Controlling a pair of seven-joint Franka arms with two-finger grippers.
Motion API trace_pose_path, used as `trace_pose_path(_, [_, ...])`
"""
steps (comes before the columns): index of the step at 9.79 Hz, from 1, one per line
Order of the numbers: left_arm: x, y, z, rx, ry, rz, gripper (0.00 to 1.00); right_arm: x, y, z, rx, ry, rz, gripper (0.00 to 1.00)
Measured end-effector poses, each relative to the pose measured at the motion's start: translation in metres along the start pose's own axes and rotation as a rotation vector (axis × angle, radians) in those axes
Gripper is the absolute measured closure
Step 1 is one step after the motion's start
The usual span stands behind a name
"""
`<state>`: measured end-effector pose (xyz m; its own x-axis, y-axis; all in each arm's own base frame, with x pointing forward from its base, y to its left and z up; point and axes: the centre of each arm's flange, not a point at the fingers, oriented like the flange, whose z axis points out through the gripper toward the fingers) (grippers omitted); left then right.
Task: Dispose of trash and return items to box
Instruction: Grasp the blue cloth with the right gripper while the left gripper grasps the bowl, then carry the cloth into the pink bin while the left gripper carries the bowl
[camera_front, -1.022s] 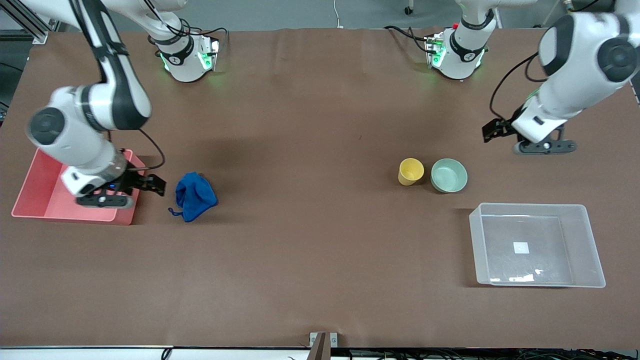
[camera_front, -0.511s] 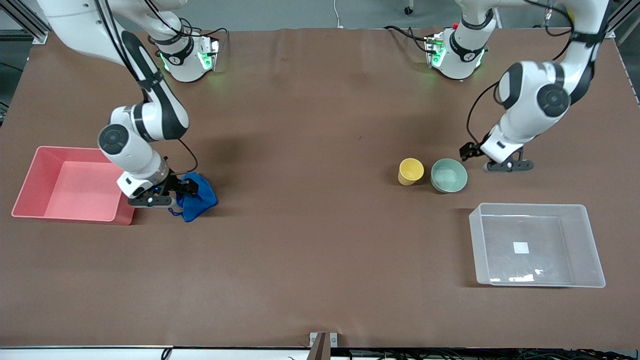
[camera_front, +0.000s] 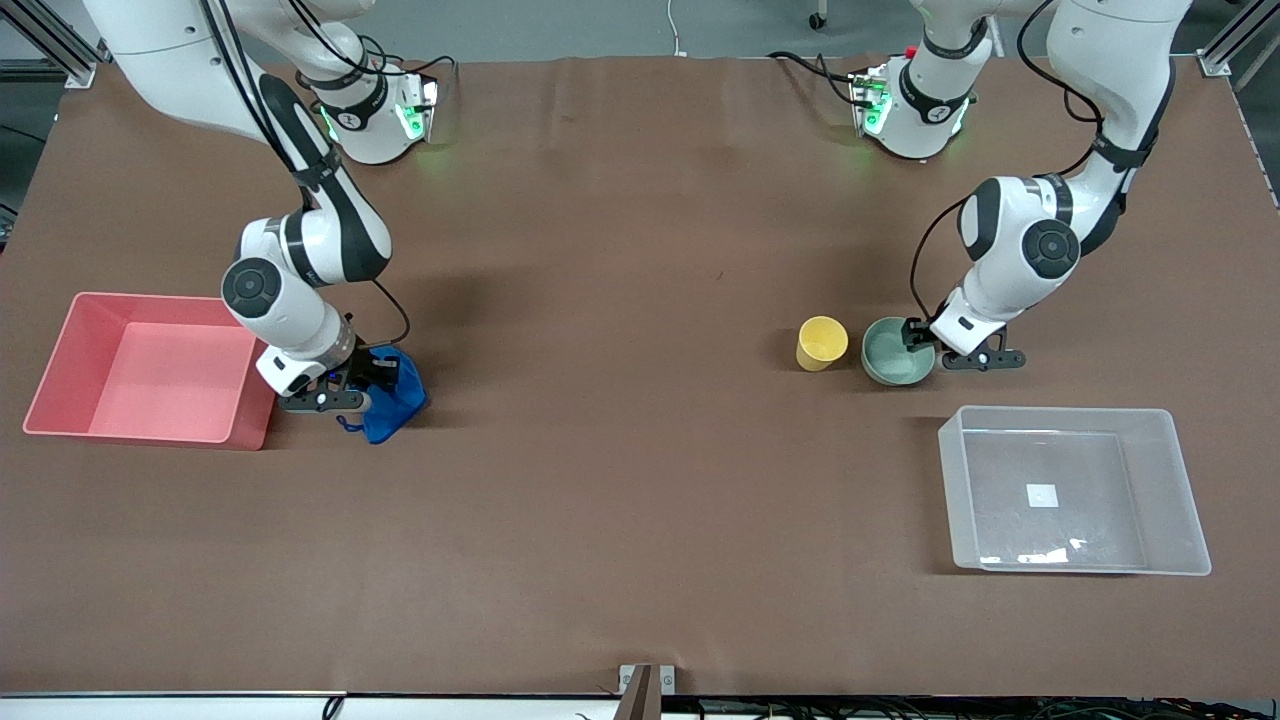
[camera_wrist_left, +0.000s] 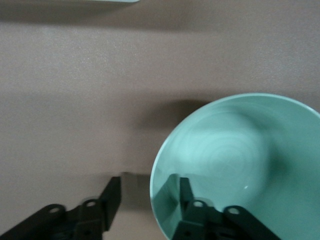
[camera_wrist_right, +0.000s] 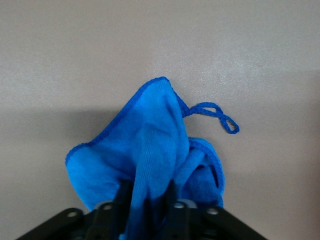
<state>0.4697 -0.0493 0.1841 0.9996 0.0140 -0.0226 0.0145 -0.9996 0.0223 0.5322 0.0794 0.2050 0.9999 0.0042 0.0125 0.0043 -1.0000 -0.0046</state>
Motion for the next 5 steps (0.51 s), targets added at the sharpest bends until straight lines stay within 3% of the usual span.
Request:
trace_pose_path(1, [0.001,0.000,-0.001,0.000,0.004,0.000,0.66,-0.001,0.002,0.000,-0.006,-0.033,0.003,0.88])
trace_pose_path(2, [0.003,0.000,-0.004,-0.001,0.011,0.000,0.83,0.002,0.003,-0.007,-0.013,-0.075,0.007,0.95])
trace_pose_path(3, [0.007,0.001,-0.011,-0.003,0.026,0.001,0.94,0.009,0.003,-0.027,-0.021,-0.114,0.009,0.95])
trace_pose_path(5, [0.013,0.002,-0.051,-0.001,0.022,0.036,0.96,0.031,0.005,-0.109,-0.035,-0.180,0.020,0.95])
